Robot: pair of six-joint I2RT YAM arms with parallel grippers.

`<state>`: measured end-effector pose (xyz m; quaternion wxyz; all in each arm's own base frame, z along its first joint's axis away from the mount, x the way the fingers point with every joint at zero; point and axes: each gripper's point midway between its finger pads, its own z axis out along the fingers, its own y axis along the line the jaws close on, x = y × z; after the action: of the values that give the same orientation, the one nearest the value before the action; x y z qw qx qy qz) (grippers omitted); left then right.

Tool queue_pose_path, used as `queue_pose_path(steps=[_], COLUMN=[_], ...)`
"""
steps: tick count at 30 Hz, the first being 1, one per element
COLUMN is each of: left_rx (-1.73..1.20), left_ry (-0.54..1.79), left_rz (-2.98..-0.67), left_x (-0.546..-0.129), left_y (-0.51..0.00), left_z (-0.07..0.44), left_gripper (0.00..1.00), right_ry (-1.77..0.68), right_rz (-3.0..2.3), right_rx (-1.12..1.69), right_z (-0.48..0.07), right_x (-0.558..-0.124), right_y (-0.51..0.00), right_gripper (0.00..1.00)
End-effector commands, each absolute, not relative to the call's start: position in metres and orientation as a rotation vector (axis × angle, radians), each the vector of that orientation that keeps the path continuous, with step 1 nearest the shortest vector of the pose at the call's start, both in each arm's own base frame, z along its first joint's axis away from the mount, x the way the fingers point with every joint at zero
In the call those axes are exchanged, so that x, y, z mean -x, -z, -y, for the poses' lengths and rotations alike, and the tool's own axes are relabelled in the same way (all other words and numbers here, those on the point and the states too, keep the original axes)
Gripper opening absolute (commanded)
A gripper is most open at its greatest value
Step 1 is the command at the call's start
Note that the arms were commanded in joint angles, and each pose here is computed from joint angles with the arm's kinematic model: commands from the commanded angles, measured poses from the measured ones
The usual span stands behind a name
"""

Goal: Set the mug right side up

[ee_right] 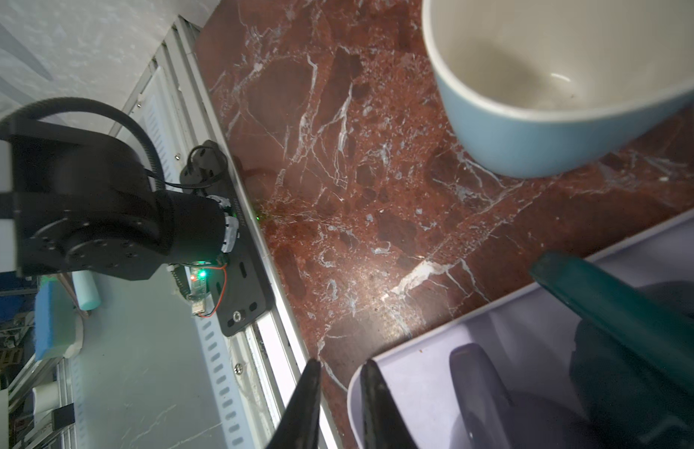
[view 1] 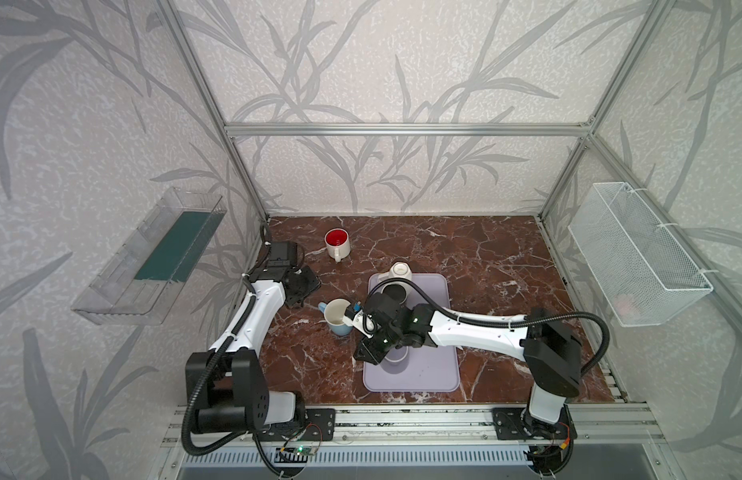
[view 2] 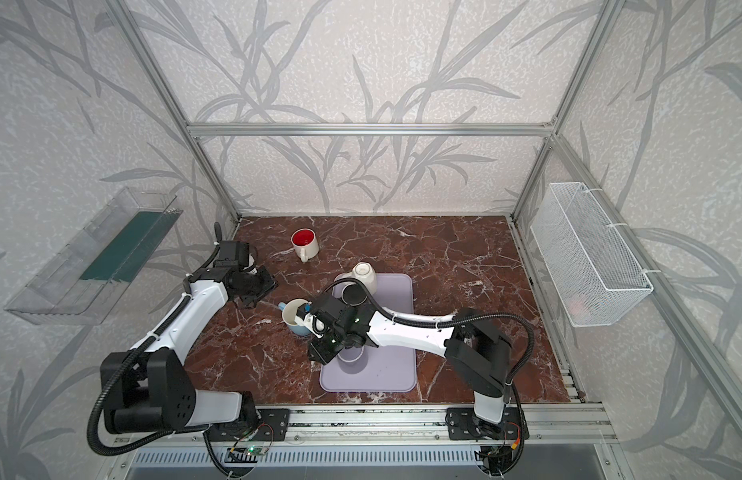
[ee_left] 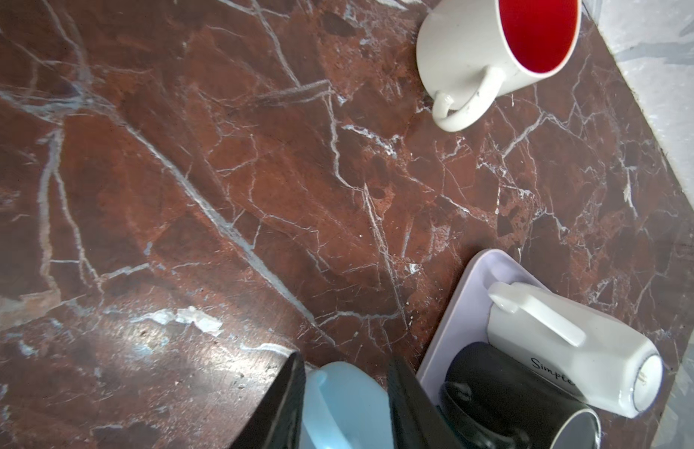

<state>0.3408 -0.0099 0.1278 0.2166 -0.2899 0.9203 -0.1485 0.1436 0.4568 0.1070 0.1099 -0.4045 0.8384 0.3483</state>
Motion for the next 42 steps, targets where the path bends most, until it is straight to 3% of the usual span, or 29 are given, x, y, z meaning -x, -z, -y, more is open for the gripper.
queue_pose_path(steps=[1, 23, 42], left_rx=[0.755, 0.749, 0.833], left_ry=[0.429, 0.517, 0.404], left_rz=[-2.608, -2.672, -2.642], left_x=[-0.339, -0.308, -0.274], left_y=[-0.124, -0.096, -0.098], left_z=[0.015, 0.033, 0.021], left_gripper=[0.38, 0.36, 0.35], right_ry=[-1.020, -0.919, -0.884], right_rz=[-2.391, -2.460, -2.473], right_rx=[1.177, 1.085, 1.014], right_z=[-0.475, -0.485, -0.485], right_x=[-0.155, -0.209, -0.258], right_y=[-0.118, -0.088, -0.079], right_gripper=[0.21, 0.21, 0.21])
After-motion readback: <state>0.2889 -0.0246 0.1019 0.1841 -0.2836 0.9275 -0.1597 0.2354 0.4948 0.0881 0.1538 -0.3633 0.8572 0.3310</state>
